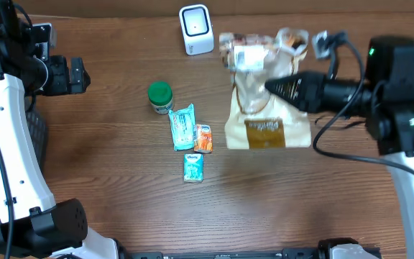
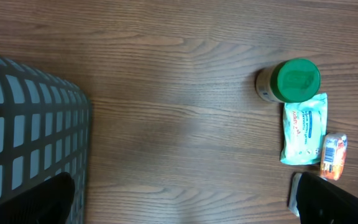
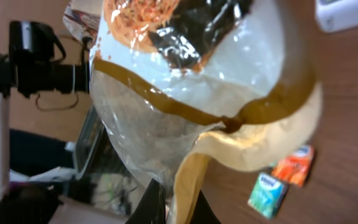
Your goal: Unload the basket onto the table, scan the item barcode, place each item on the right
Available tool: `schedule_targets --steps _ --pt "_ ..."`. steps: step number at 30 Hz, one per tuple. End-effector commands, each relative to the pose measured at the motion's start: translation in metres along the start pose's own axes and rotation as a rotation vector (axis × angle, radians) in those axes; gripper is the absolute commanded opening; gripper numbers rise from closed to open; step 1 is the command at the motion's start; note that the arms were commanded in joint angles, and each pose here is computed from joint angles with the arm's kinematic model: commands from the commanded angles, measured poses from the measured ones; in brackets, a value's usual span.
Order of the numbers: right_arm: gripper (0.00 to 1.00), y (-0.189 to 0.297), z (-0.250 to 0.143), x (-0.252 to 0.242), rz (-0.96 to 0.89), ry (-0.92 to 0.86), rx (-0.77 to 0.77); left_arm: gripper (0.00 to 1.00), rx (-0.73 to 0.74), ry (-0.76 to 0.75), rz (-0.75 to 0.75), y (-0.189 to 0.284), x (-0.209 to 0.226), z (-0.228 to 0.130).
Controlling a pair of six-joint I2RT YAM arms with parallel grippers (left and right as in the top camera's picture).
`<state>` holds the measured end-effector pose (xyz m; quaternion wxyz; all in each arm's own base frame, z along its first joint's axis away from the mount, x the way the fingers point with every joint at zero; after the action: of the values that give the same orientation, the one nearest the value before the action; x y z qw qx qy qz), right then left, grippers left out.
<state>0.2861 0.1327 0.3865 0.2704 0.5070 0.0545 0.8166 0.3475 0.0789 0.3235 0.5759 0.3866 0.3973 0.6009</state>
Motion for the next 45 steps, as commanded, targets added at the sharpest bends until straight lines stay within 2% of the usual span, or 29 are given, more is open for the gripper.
schedule_targets --steps 1,8,11,12,16,22,27,34,39,45 --pt "0.04 0.0 0.031 0.017 -0.127 0.118 -0.076 1.0 -0.002 -0.018 0.01 0.001 0.003 0.0" --pt "0.04 -0.033 0.088 0.021 -0.571 0.397 -0.245 1.0 -0.002 -0.018 0.01 0.001 0.003 0.0" --pt "0.04 -0.058 0.131 0.011 -0.851 0.521 -0.476 1.0 -0.002 -0.018 0.01 0.001 0.003 0.0" --pt "0.04 -0.068 0.138 0.007 -0.888 0.549 -0.5 0.99 -0.002 -0.018 0.01 0.001 0.003 0.0" --pt "0.04 -0.12 0.157 -0.028 -1.012 0.712 -0.472 0.99 -0.002 -0.018 0.01 0.001 0.003 0.0" --pt "0.04 -0.169 0.18 -0.087 -1.285 0.941 -0.426 1.0 -0.002 -0.018 0.01 0.001 0.003 0.0" --pt "0.04 -0.216 0.177 -0.125 -1.316 1.06 -0.36 1.0 -0.002 -0.018 0.01 0.001 0.003 0.0" --pt "0.04 -0.278 0.146 -0.18 -1.34 1.193 -0.192 1.0 -0.002 -0.018 0.01 0.001 0.003 0.0" --pt "0.04 -0.294 0.141 -0.196 -1.43 1.231 -0.23 1.0 -0.002 -0.018 0.01 0.001 0.003 0.0" --pt "0.04 -0.301 0.138 -0.192 -1.422 1.24 -0.256 0.99 -0.002 -0.018 0.01 0.001 0.003 0.0"
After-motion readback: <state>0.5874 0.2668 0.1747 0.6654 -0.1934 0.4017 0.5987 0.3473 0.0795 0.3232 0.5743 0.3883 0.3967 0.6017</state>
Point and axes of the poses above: each gripper's point midway between its finger pads, its own y axis back along the fingers, its own x axis along the line the jaws close on, z = x × y, the point moved 4 cm from there along y, back along the fingers, and after that the axes turned 5 degrees about -y, right-handed, at the moved point
